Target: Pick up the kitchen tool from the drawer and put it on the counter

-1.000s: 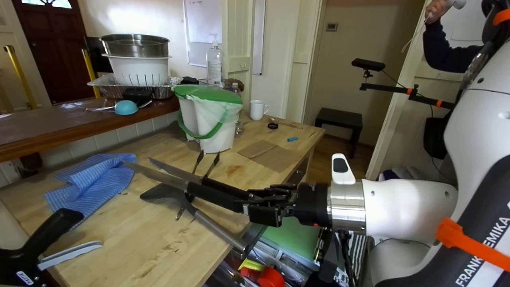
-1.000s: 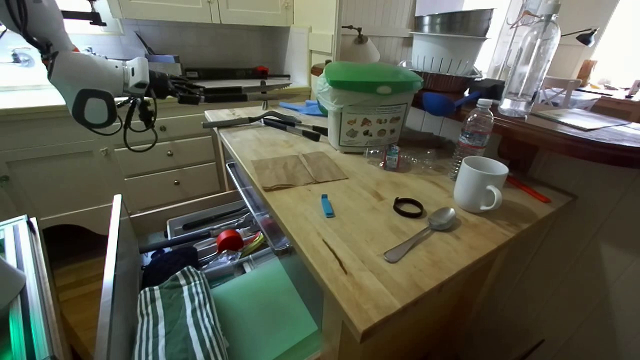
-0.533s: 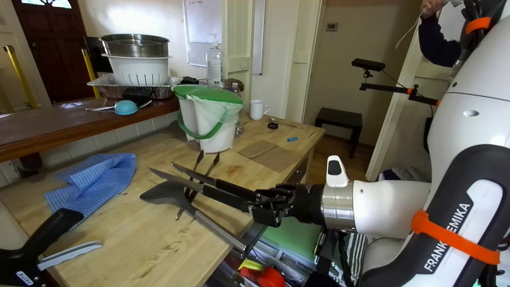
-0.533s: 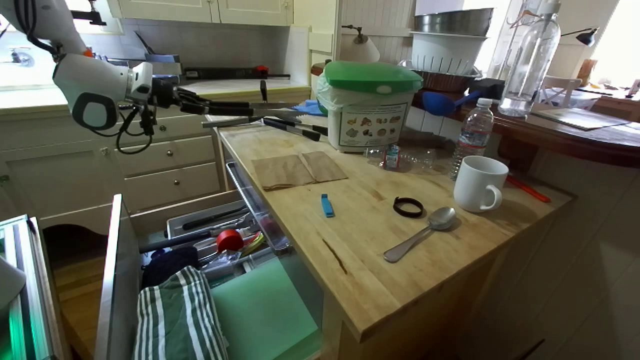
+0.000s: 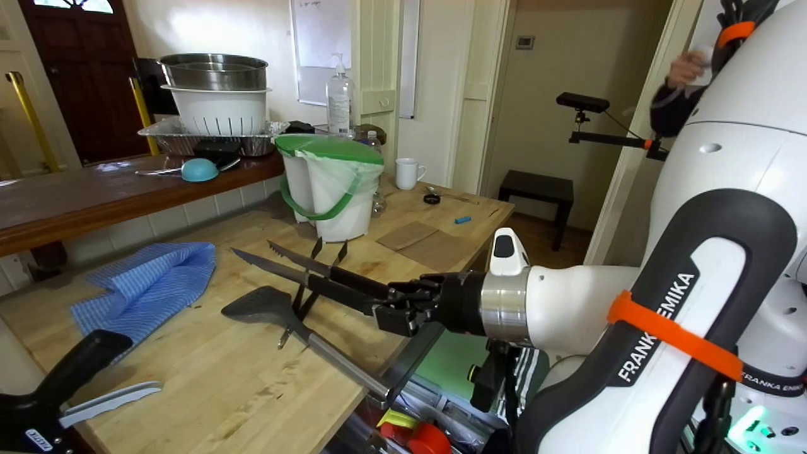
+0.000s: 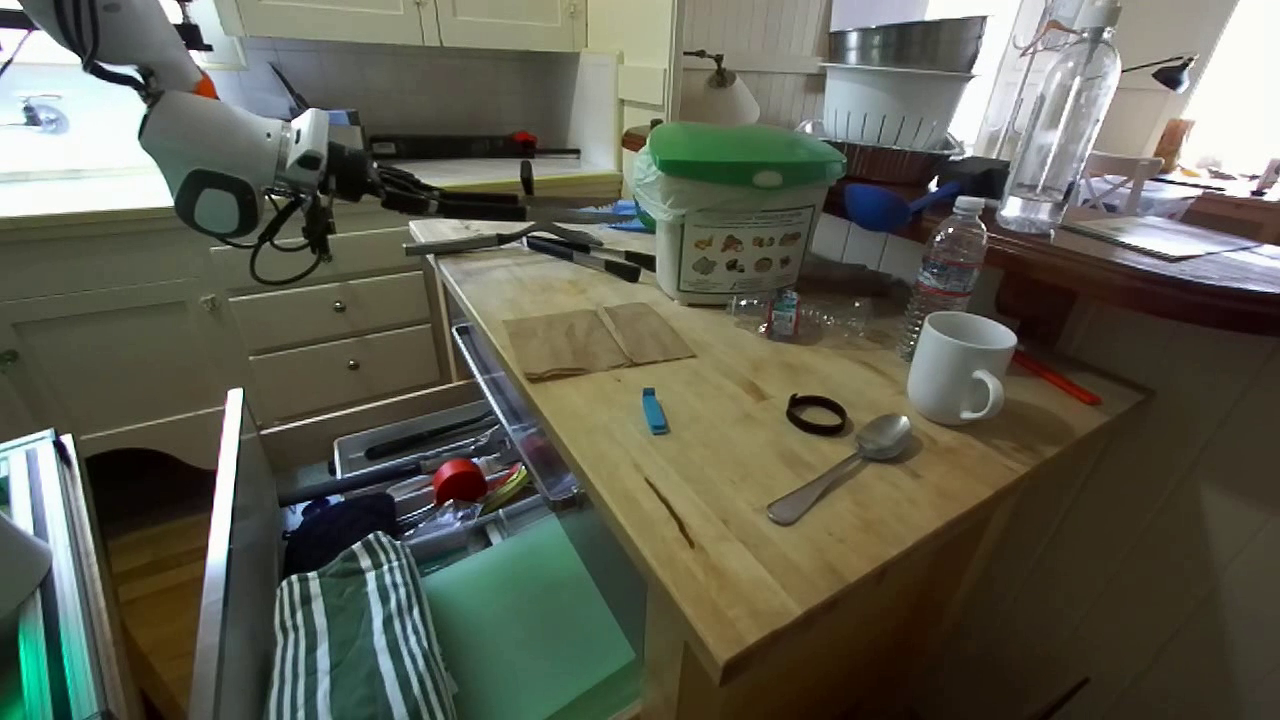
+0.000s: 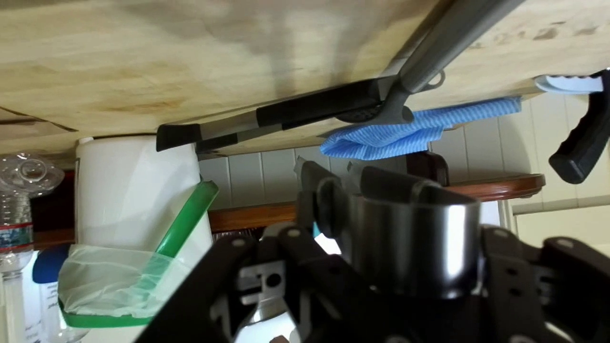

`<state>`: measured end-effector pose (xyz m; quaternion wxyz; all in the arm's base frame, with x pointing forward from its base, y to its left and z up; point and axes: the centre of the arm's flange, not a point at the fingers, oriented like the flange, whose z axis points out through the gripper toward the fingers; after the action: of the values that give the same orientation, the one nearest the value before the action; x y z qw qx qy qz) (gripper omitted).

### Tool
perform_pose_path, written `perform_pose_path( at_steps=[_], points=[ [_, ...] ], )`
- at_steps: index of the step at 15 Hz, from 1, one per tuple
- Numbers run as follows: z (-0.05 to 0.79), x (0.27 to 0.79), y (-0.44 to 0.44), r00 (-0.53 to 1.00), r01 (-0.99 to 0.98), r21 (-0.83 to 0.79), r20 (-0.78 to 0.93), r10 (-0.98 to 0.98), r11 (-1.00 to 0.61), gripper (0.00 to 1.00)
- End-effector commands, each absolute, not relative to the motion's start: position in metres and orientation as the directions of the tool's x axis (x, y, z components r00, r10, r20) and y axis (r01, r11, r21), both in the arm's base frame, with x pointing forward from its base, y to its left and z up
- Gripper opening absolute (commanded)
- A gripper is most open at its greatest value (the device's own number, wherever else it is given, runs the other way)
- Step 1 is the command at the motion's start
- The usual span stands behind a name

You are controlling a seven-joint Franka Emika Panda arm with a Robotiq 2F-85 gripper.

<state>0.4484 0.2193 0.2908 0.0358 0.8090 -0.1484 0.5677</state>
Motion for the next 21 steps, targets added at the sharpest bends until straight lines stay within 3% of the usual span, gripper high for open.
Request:
perform_pose_path(
  at_steps=[1, 2, 9, 16, 17, 21],
  points=[
    [0.289, 0.447, 0.219, 0.316, -0.282, -0.11, 0.927, -0.201, -0.953, 0.64],
    [0.287, 0.446, 0.219, 0.321, -0.281, -0.108, 0.926, -0.2, -0.954, 0.39],
    [0.287, 0.483, 0.217, 0.192, -0.278, -0.103, 0.968, -0.16, -0.955, 0.39],
    [0.275, 0.538, 0.175, 0.261, -0.361, -0.128, 0.937, -0.233, -0.923, 0.39],
    [0.273, 0.543, 0.171, 0.271, -0.374, -0.121, 0.934, -0.233, -0.92, 0.89],
    [0.281, 0.523, 0.175, 0.32, -0.405, -0.113, 0.912, -0.256, -0.907, 1.0]
  ],
)
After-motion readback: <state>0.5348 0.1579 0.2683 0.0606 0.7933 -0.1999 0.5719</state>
